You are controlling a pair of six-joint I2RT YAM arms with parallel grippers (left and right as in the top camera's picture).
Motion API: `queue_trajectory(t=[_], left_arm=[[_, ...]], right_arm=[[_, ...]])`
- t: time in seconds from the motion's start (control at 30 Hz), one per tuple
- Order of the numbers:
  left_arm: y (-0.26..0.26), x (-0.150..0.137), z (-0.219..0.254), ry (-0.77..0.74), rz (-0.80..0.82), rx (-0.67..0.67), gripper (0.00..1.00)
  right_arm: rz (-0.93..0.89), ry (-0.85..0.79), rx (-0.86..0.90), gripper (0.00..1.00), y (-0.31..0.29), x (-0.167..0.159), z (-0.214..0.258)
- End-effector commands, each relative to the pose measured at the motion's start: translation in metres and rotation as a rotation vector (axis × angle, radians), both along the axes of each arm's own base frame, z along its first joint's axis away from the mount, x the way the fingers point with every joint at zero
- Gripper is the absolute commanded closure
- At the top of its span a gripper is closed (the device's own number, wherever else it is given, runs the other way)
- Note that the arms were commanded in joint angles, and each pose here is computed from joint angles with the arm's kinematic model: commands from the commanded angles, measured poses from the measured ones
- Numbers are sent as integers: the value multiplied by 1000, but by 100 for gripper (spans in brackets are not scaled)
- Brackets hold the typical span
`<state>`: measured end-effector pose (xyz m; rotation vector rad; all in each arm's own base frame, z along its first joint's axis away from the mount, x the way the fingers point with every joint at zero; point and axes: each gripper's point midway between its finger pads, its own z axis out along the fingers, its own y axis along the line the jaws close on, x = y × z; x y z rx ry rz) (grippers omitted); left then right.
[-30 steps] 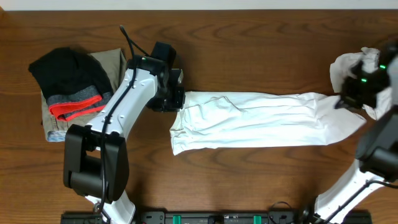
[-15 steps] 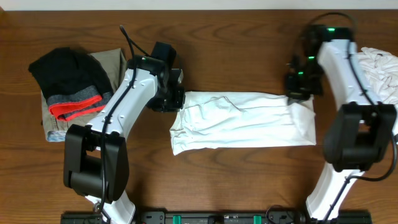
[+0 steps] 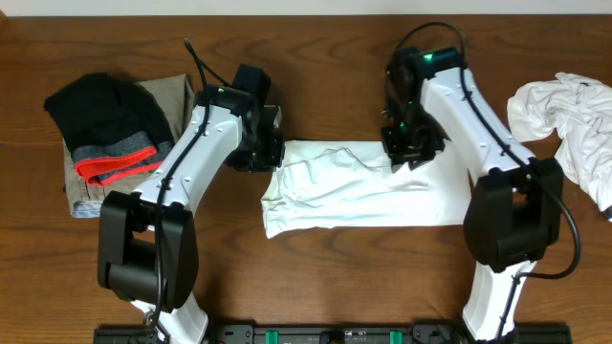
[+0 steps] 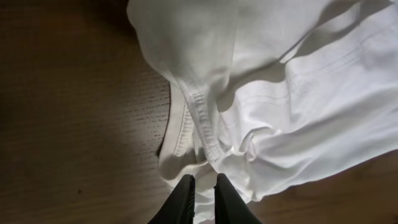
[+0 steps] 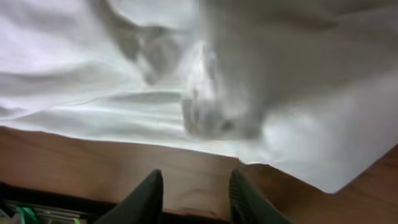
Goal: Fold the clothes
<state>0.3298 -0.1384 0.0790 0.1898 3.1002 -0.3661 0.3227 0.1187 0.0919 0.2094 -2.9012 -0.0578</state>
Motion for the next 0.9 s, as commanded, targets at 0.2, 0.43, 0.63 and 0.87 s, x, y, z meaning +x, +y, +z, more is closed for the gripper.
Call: queue_trajectory(t=[0.2,0.43,0.63,0.87], left_arm=[[3,3,2,-8,7,10,87],[3,3,2,-8,7,10,86],[3,3,2,-8,7,10,86],[3,3,2,-8,7,10,86]], right_arm=[[-16,-54,-143,71,-29,7,8],[-66,-56,-154,69,-49,12,8],[-60,-64,-147,80,-44,16,5],[-61,-74,-144,89,-43,19,-16]])
